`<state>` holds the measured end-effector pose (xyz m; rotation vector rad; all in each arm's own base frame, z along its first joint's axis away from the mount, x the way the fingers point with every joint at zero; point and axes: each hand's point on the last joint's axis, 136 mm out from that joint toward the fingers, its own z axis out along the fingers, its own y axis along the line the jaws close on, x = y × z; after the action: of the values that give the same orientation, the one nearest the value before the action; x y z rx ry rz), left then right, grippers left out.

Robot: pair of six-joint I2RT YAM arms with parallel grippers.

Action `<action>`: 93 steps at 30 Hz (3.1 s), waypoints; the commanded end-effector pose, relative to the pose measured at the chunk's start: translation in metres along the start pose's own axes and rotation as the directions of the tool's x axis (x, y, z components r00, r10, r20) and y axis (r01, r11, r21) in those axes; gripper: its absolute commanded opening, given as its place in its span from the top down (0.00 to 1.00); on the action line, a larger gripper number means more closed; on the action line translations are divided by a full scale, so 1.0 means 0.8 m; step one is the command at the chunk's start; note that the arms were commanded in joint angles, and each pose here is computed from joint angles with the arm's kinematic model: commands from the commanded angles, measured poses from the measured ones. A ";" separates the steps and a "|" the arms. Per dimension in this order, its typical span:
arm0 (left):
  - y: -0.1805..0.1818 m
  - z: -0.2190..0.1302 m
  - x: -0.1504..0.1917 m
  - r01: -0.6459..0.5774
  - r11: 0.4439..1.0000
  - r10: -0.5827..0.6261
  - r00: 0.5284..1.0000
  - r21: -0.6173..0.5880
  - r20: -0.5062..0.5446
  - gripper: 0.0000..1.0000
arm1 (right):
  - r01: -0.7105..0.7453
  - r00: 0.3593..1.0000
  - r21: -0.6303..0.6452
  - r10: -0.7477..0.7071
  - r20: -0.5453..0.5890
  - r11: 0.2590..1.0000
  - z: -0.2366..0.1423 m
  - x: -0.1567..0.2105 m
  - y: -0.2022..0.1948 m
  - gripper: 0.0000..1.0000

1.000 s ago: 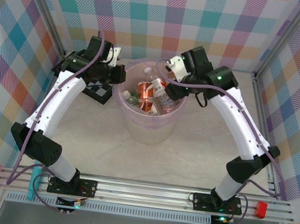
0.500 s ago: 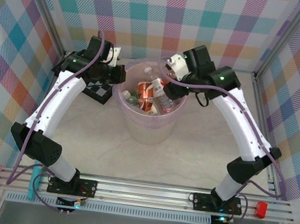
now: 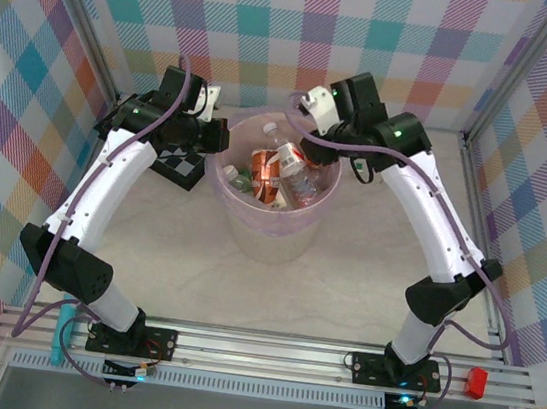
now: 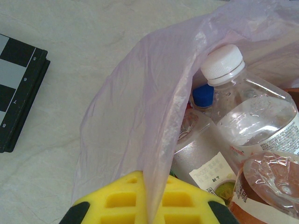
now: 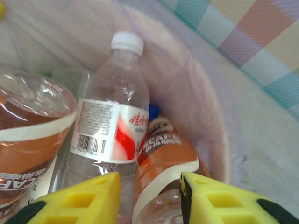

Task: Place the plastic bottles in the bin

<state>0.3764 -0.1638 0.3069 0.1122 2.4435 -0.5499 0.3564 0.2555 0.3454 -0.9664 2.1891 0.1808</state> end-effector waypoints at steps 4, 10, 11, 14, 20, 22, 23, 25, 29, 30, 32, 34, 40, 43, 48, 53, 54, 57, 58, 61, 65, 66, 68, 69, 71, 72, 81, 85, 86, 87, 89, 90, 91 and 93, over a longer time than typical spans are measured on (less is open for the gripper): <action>-0.007 -0.004 0.011 0.009 1.000 -0.008 1.000 0.022 -0.030 1.00 | -0.103 0.994 -0.128 0.096 -0.056 0.987 0.032 0.028 0.027 0.62; -0.006 -0.001 0.011 0.008 1.000 -0.008 0.999 0.021 -0.036 1.00 | -0.104 0.994 -0.103 0.105 0.014 0.989 0.002 0.010 0.018 0.59; -0.006 -0.001 0.012 0.009 1.000 -0.008 0.999 0.021 -0.037 1.00 | -0.100 0.994 -0.081 0.104 0.040 0.992 -0.007 0.001 0.012 0.56; -0.006 -0.001 0.012 0.010 1.000 -0.009 0.999 0.022 -0.033 1.00 | -0.108 0.988 -0.017 0.110 0.107 0.994 -0.032 -0.015 -0.007 0.40; -0.005 0.001 0.012 0.012 1.000 -0.011 0.999 0.020 -0.036 1.00 | -0.197 0.961 0.052 0.182 0.208 0.979 -0.064 -0.024 -0.048 0.19; -0.004 0.001 0.012 0.012 1.000 -0.011 0.999 0.018 -0.036 1.00 | -0.291 0.935 0.074 0.268 0.232 0.954 -0.070 -0.019 -0.068 0.14; -0.004 0.001 0.012 0.011 1.000 -0.011 0.999 0.018 -0.035 1.00 | -0.343 0.917 0.086 0.314 0.245 0.935 -0.072 -0.014 -0.082 0.10; -0.004 0.001 0.011 0.012 1.000 -0.011 0.999 0.017 -0.036 1.00 | -0.478 0.861 0.119 0.437 0.259 0.870 -0.076 -0.001 -0.115 0.01; -0.004 0.005 0.011 0.015 1.000 -0.015 0.999 0.019 -0.040 1.00 | -0.686 0.725 0.166 0.647 0.237 0.708 -0.053 0.045 -0.177 0.00; -0.004 0.004 0.010 0.016 1.000 -0.015 0.999 0.021 -0.038 1.00 | -0.706 0.707 0.169 0.667 0.236 0.688 -0.042 0.052 -0.187 0.01; -0.004 0.006 0.010 0.018 1.000 -0.017 0.999 0.020 -0.039 1.00 | -0.765 0.644 0.179 0.731 0.228 0.618 -0.015 0.073 -0.208 0.00; -0.002 0.005 0.010 0.021 1.000 -0.020 0.999 0.014 -0.039 1.00 | -0.822 0.568 0.189 0.792 0.222 0.537 0.012 0.095 -0.224 0.01; 0.013 -0.006 0.006 0.063 0.998 -0.063 0.998 0.002 -0.025 1.00 | -0.965 0.203 0.221 0.931 0.302 0.139 0.076 0.163 -0.269 0.00; 0.018 -0.012 0.004 0.077 0.997 -0.077 0.997 0.003 -0.016 1.00 | -0.970 0.052 0.242 0.941 0.335 -0.032 0.107 0.186 -0.278 0.02; 0.021 -0.015 0.007 0.088 0.996 -0.087 0.996 0.007 -0.016 1.00 | -0.934 -0.137 0.260 0.920 0.367 -0.244 0.162 0.220 -0.286 0.05; 0.023 -0.021 0.007 0.092 0.996 -0.092 0.996 0.007 -0.011 1.00 | -0.897 -0.224 0.279 0.896 0.383 -0.343 0.205 0.241 -0.293 0.06; 0.024 -0.022 0.007 0.092 0.996 -0.092 0.996 0.007 -0.010 1.00 | -0.892 -0.224 0.290 0.895 0.385 -0.348 0.212 0.245 -0.294 0.06; 0.024 -0.023 0.009 0.093 0.996 -0.093 0.996 0.007 -0.010 1.00 | -0.874 -0.243 0.317 0.895 0.374 -0.369 0.229 0.257 -0.297 0.07; 0.025 -0.023 0.009 0.093 0.996 -0.093 0.996 0.005 -0.011 1.00 | -0.869 -0.251 0.322 0.895 0.370 -0.377 0.236 0.263 -0.298 0.07; 0.024 -0.022 0.010 0.094 0.996 -0.094 0.996 0.013 -0.011 1.00 | -0.860 -0.278 0.324 0.894 0.351 -0.395 0.258 0.276 -0.300 0.07; 0.023 -0.014 0.010 0.098 0.995 -0.097 0.995 0.025 -0.019 1.00 | -0.850 -0.283 0.350 0.900 0.330 -0.395 0.281 0.287 -0.301 0.07; 0.022 -0.013 0.009 0.096 0.995 -0.096 0.995 0.030 -0.018 1.00 | -0.846 -0.284 0.357 0.902 0.326 -0.396 0.283 0.289 -0.300 0.08; 0.022 -0.009 0.009 0.101 0.994 -0.100 0.995 0.037 -0.028 1.00 | -0.843 -0.285 0.366 0.904 0.319 -0.395 0.289 0.293 -0.299 0.10; 0.021 -0.008 0.009 0.101 0.994 -0.100 0.995 0.037 -0.029 1.00 | -0.843 -0.287 0.364 0.904 0.317 -0.395 0.291 0.294 -0.298 0.11; 0.022 -0.009 0.008 0.102 0.994 -0.101 0.995 0.036 -0.024 1.00 | -0.842 -0.288 0.366 0.904 0.317 -0.397 0.294 0.297 -0.299 0.13; 0.022 -0.009 0.008 0.102 0.994 -0.101 0.995 0.035 -0.025 1.00 | -0.842 -0.289 0.365 0.904 0.315 -0.396 0.295 0.297 -0.299 0.14; 0.024 -0.011 0.009 0.103 0.994 -0.102 0.994 0.025 -0.024 1.00 | -0.837 -0.302 0.368 0.902 0.308 -0.406 0.293 0.305 -0.296 0.35; 0.024 -0.014 0.010 0.100 0.995 -0.100 0.995 0.023 -0.021 1.00 | -0.843 -0.300 0.353 0.900 0.317 -0.405 0.282 0.302 -0.300 0.43; 0.024 -0.014 0.010 0.100 0.995 -0.100 0.995 0.022 -0.021 1.00 | -0.845 -0.295 0.352 0.900 0.321 -0.402 0.278 0.301 -0.301 0.45; 0.023 -0.014 0.010 0.100 0.995 -0.099 0.995 0.024 -0.020 1.00 | -0.846 -0.292 0.351 0.900 0.323 -0.401 0.276 0.300 -0.302 0.47; 0.023 -0.014 0.010 0.100 0.995 -0.099 0.995 0.028 -0.021 1.00 | -0.848 -0.290 0.349 0.901 0.324 -0.399 0.271 0.299 -0.304 0.50; 0.023 -0.014 0.011 0.100 0.995 -0.100 0.995 0.028 -0.023 1.00 | -0.850 -0.287 0.347 0.901 0.325 -0.396 0.269 0.298 -0.304 0.50; 0.023 -0.013 0.010 0.100 0.995 -0.099 0.995 0.028 -0.021 1.00 | -0.851 -0.285 0.347 0.902 0.324 -0.393 0.267 0.298 -0.305 0.50; 0.021 -0.014 0.010 0.101 0.994 -0.100 0.995 0.035 -0.022 1.00 | -0.856 -0.275 0.346 0.906 0.321 -0.383 0.261 0.295 -0.306 0.51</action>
<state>0.3750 -0.1468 0.3064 0.0555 2.4436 -0.5907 0.5397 0.0312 0.0490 1.5776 2.2775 0.2844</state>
